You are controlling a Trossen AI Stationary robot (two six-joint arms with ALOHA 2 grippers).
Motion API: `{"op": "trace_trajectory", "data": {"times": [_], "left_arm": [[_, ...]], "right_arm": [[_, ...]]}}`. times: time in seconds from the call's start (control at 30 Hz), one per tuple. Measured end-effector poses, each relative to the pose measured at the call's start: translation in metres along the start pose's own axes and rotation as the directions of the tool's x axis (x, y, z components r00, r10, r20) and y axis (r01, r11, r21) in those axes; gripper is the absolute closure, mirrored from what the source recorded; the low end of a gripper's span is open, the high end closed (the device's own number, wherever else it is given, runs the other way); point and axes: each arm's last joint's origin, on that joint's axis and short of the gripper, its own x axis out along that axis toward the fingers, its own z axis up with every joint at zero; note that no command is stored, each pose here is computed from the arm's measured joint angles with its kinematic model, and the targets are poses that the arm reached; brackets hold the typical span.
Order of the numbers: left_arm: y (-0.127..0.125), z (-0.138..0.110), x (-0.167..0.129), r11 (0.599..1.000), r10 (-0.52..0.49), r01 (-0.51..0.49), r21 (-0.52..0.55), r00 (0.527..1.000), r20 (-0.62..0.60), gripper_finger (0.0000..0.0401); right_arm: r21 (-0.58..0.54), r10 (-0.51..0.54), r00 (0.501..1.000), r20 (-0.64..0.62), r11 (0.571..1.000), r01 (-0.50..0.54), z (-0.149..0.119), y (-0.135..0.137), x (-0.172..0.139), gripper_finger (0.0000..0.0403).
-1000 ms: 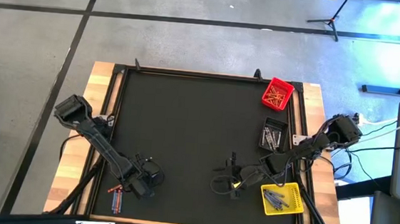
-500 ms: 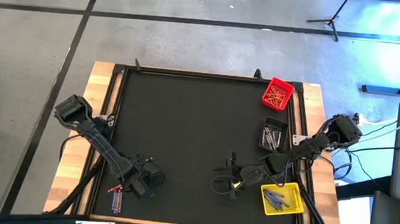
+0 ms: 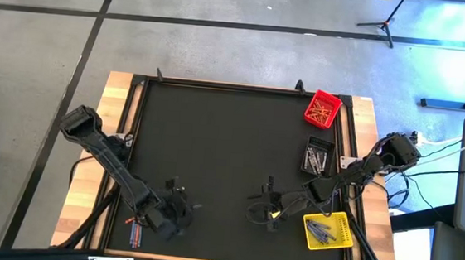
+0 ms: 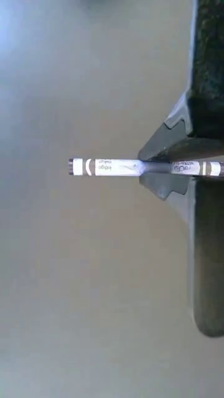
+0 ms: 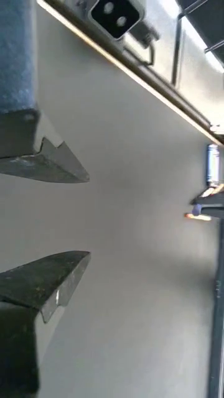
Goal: Sort crayons
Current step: Put the blue crayon into the yellow bin
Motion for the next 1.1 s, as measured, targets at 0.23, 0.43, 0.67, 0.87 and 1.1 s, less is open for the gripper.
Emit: {"op": "trace_trajectory", "data": {"times": [0.23,0.43,0.67,0.87,1.1], "left_arm": [[-0.017,0.015,0.007,0.993,-0.015,-0.023,0.112,0.943,0.333,0.0396],[-0.020,0.020,0.032,0.987,-0.057,-0.023,0.156,0.872,0.485,0.0396],[-0.019,0.027,0.064,0.980,-0.084,-0.032,0.196,0.828,0.555,0.0396],[-0.015,0.038,0.068,0.976,-0.101,-0.037,0.216,0.798,0.595,0.0396],[-0.012,0.050,0.065,0.970,-0.114,-0.060,0.237,0.745,0.657,0.0396]], "right_arm": [[0.038,0.013,0.994,0.107,0.999,-0.017,0.011,0.001,0.000,0.0203],[0.059,0.020,0.984,0.179,0.998,-0.031,0.018,0.002,-0.001,0.0146],[0.056,0.032,0.965,0.261,0.997,-0.049,0.023,0.004,0.001,0.0131],[0.058,0.050,0.949,0.312,0.996,-0.072,0.015,0.007,0.013,0.0155],[-0.002,0.028,0.937,0.349,1.000,-0.029,0.021,0.012,0.026,0.0203]]}}
